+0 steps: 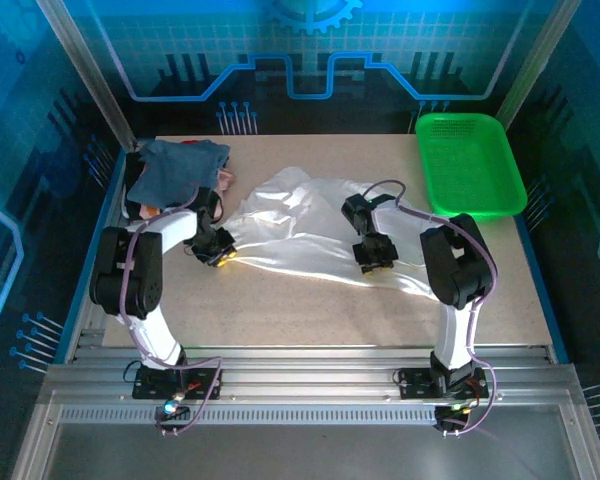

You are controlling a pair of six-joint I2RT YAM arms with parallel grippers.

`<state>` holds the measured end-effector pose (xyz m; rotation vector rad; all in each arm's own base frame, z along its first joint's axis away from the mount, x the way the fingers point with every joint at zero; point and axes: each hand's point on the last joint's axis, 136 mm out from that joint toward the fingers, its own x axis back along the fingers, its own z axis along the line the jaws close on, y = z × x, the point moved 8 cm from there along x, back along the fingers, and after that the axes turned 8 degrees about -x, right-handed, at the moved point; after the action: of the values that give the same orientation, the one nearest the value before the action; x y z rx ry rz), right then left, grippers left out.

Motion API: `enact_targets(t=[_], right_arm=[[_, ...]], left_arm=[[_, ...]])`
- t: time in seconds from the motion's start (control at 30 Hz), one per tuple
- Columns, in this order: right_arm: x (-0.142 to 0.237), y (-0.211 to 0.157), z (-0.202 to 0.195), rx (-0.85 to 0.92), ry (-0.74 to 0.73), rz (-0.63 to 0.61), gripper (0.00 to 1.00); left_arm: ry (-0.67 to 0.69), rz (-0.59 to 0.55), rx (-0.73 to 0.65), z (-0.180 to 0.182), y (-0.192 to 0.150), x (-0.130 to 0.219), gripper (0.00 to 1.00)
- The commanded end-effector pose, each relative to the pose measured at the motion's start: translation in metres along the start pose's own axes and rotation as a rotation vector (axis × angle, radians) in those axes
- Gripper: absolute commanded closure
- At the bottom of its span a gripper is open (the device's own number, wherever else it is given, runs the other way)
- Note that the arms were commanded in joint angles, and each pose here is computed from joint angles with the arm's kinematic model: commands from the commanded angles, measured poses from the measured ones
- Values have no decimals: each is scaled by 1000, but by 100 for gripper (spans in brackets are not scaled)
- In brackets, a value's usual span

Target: Fold and stack the t-shirts

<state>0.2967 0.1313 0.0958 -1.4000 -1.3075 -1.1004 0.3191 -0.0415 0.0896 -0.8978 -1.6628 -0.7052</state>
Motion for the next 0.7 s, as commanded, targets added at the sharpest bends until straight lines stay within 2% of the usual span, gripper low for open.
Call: enact_targets(t=[0.0, 0.37, 0.53, 0.57, 0.67], right_arm=[[-10, -22, -16, 15, -148, 79, 65], [-9, -46, -33, 58, -234, 99, 65], [-8, -53, -35, 69, -254, 113, 64], [-7, -53, -35, 67, -244, 110, 62], [7, -49, -29, 63, -180, 66, 50]], left_arm=[[93, 127, 71, 30, -35, -11, 75], [74, 261, 131, 45, -129, 2, 74], [71, 260, 151, 56, -160, 18, 74], [46, 240, 142, 54, -159, 25, 70], [-29, 150, 95, 32, -143, 54, 47]])
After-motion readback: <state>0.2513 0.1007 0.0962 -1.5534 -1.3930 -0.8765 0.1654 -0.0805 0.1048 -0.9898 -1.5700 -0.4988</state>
